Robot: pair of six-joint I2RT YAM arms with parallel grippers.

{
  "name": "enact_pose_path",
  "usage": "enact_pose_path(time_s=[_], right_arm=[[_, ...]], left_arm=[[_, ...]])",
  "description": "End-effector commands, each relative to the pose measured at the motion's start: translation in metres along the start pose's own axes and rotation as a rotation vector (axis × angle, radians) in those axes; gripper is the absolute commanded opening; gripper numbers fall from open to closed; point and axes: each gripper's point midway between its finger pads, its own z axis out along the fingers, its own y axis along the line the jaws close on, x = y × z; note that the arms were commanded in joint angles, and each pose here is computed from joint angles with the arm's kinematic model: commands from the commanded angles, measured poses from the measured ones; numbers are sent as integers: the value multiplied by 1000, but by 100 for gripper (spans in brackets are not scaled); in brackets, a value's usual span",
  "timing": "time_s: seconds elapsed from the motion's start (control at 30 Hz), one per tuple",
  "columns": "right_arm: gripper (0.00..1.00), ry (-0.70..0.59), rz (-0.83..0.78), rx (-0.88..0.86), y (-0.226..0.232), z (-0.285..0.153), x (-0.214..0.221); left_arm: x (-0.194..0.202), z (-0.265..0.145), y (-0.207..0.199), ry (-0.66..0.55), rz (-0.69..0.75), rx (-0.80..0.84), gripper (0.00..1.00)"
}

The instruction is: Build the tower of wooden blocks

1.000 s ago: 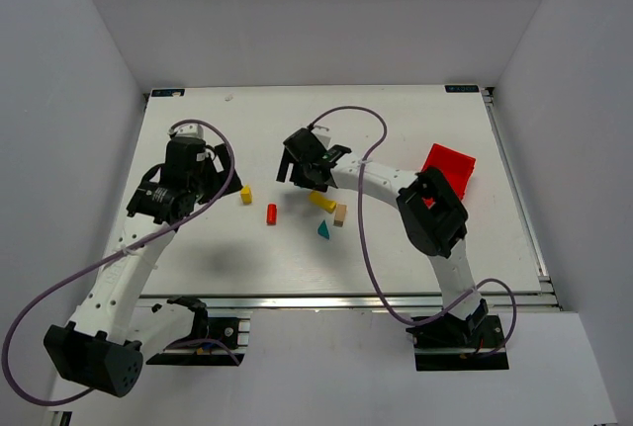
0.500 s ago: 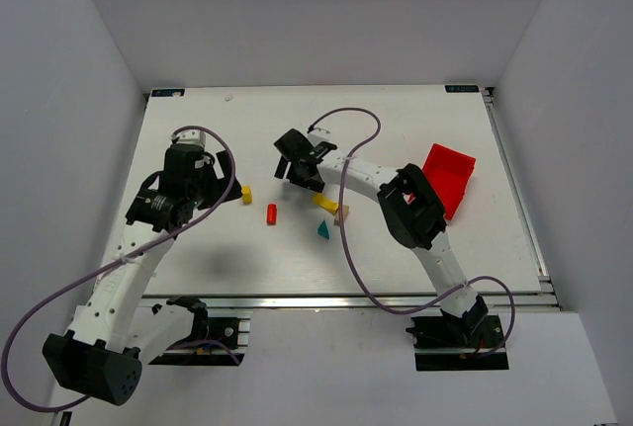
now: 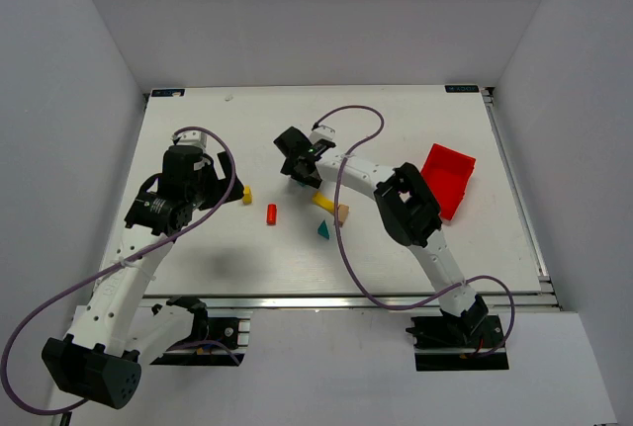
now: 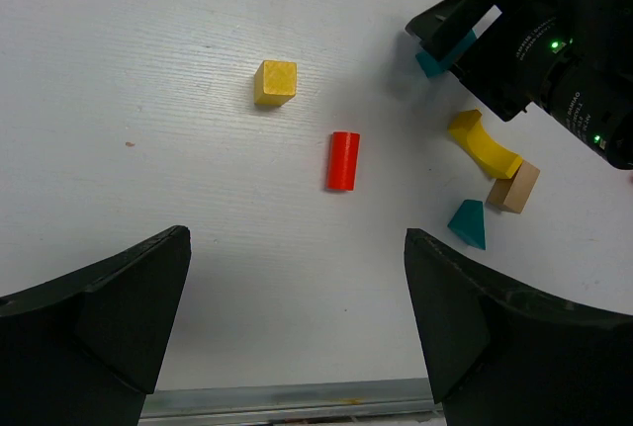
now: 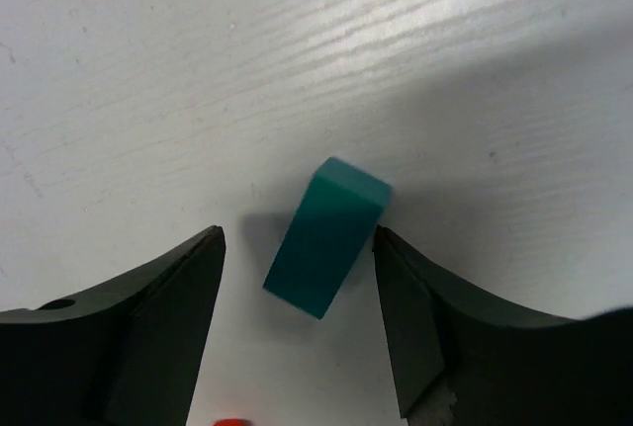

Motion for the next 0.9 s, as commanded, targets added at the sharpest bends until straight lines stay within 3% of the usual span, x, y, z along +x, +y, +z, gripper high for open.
enact_pose_path(time_s=[0.0,0.07,0.17,0.33,0.4,0.43,0.5,0.53,0.6,0.63,0.67,0.87], right_arm=[[67,-2,11,59,-26,14,2],[58,-16,-20,26,-26,10,0],[31,-44,-85,-27,-23,-1,-8],[17,-163,-274,-208,-6,-38,-38],[14,-216,-435,-353,3,-51,-38],[13,-263,-477,-435,13,-77,-49],[12,-259,-624,-569,11,-95,-32],[11,-363,-700,-658,21,-127,-49],[10,-395,-871,-887,27,-165,-28],[11,-491,-985,-954,16,-185,-23],[13,-482,-1066,-1091,13,-205,-3],[12,-468,-1241,-1349,-8,-261,32]], left_arm=[[-4,-4,1,-23,5,7,98],[-4,-3,2,-19,3,-2,98],[-6,-2,0,-20,1,3,98],[-9,-1,-17,5,8,74,98],[-11,0,-22,12,19,101,98],[-12,0,-31,21,24,147,98],[-11,-4,-49,40,44,246,98],[-11,-6,-59,48,56,300,98],[-8,-17,-81,76,63,437,98],[-10,-21,-92,69,71,501,98],[-5,-29,-104,98,79,588,98],[9,-55,-142,170,124,878,98]])
